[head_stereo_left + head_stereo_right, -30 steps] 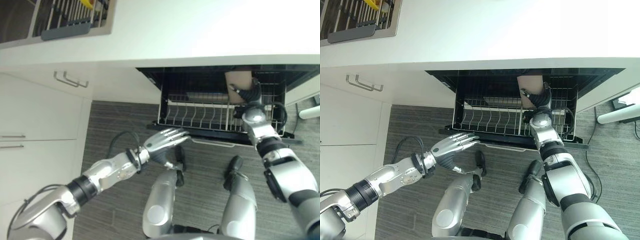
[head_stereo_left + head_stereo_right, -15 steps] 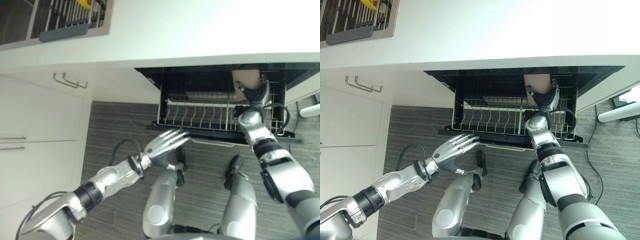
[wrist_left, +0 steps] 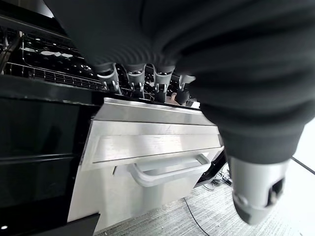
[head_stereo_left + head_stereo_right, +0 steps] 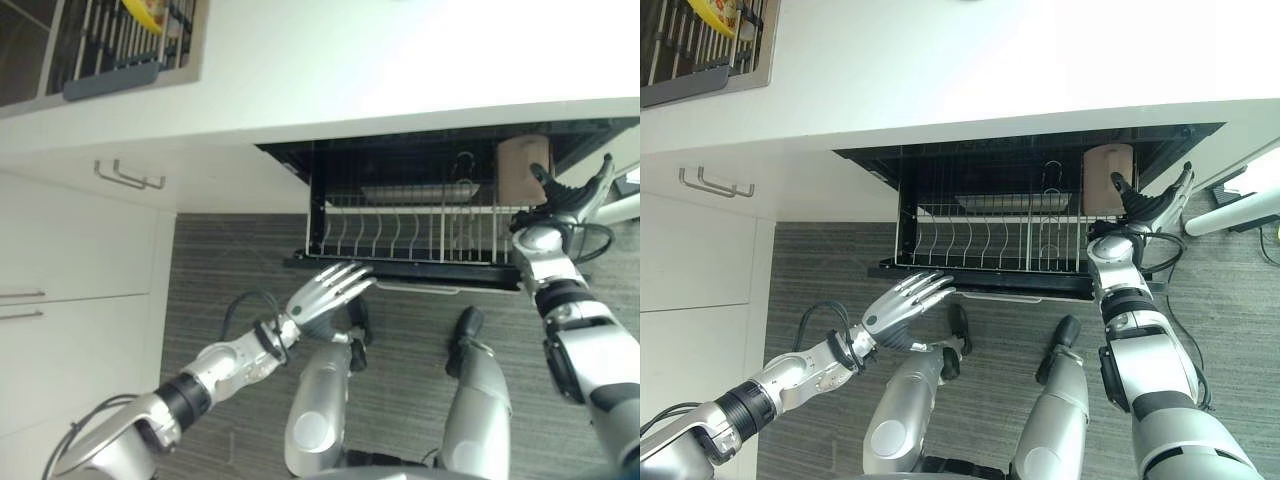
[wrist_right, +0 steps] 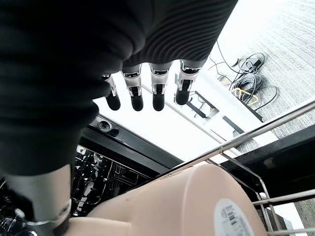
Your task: Place the dishes in the dishwasher.
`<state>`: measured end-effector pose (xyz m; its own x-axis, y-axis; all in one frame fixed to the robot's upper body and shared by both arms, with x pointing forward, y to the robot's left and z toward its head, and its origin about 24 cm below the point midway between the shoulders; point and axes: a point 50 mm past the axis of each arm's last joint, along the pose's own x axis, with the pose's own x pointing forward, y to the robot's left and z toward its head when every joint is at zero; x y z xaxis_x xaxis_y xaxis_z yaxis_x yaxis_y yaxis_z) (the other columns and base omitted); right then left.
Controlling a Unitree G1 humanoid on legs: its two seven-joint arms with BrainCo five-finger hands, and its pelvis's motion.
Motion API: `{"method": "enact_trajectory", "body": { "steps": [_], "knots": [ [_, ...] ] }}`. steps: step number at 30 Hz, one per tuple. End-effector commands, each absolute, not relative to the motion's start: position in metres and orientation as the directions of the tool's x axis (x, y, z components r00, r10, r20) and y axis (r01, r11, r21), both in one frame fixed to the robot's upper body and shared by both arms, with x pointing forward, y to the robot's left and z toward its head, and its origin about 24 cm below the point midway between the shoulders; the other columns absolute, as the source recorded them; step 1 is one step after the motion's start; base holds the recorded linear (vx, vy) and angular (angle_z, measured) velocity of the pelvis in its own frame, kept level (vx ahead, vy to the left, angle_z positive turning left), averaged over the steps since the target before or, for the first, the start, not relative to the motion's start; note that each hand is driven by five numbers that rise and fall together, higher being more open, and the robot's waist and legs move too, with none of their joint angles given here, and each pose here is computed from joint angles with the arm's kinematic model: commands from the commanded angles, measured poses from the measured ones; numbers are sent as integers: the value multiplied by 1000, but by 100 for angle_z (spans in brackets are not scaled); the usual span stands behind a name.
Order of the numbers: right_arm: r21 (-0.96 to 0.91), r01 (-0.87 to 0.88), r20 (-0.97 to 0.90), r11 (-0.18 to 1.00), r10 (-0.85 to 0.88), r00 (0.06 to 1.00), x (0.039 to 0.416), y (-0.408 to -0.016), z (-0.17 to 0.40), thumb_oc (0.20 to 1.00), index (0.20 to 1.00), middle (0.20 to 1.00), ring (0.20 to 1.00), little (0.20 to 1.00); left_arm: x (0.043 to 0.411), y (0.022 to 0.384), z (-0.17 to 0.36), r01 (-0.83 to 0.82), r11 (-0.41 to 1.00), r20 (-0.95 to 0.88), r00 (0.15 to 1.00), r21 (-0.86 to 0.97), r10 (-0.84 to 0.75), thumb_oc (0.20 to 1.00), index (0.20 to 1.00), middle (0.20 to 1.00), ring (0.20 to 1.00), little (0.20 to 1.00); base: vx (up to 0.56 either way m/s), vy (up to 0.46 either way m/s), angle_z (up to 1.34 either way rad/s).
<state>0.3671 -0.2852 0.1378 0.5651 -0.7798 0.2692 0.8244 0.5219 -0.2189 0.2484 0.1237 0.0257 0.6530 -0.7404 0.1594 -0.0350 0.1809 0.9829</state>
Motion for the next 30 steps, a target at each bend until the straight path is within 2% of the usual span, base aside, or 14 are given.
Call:
{"method": "enact_trajectory", "body": {
  "steps": [1,5,9,13,15,20,25,30],
  "knots": [
    [-234,851,285,471,-803,523,358,-303,135,1000,1000,1000,1000,1000,213,114,-4,92,130,50,596,987,-802,1000,1000,1000,1000,1000,0,0,0],
    [-220,844,278,490,-797,536,358,-301,132,1000,1000,1000,1000,1000,211,113,-6,100,129,45,594,987,-803,1000,1000,1000,1000,1000,-1,1,0],
    [-74,809,239,582,-778,581,361,-294,132,1000,1000,1000,1000,1000,211,112,-5,103,126,38,603,987,-797,1000,1000,1000,1000,1000,-40,-3,0],
    [107,685,261,721,-685,680,368,-270,140,1000,1000,1000,1000,1000,211,113,-7,101,119,30,627,988,-779,1000,1000,1000,1000,1000,0,0,0],
    [138,659,254,740,-669,698,368,-266,140,1000,1000,1000,1000,1000,212,114,-7,100,119,27,638,988,-770,1000,1000,1000,1000,1000,0,0,0],
    [249,500,249,829,-554,794,363,-236,128,1000,1000,1000,1000,1000,212,125,-13,85,141,33,736,986,-677,1000,1000,1000,1000,1000,-2,13,-1],
    [312,302,181,901,-368,912,339,-199,89,1000,1000,1000,1000,1000,213,152,-7,-52,248,176,842,967,-510,1000,1000,1000,1000,1000,-21,-1,-12],
    [296,215,179,931,-275,945,309,-188,61,1000,1000,1000,1000,1000,204,165,-7,-77,273,198,871,959,-450,1000,1000,1000,1000,1000,40,-59,-4]
  ]
}}
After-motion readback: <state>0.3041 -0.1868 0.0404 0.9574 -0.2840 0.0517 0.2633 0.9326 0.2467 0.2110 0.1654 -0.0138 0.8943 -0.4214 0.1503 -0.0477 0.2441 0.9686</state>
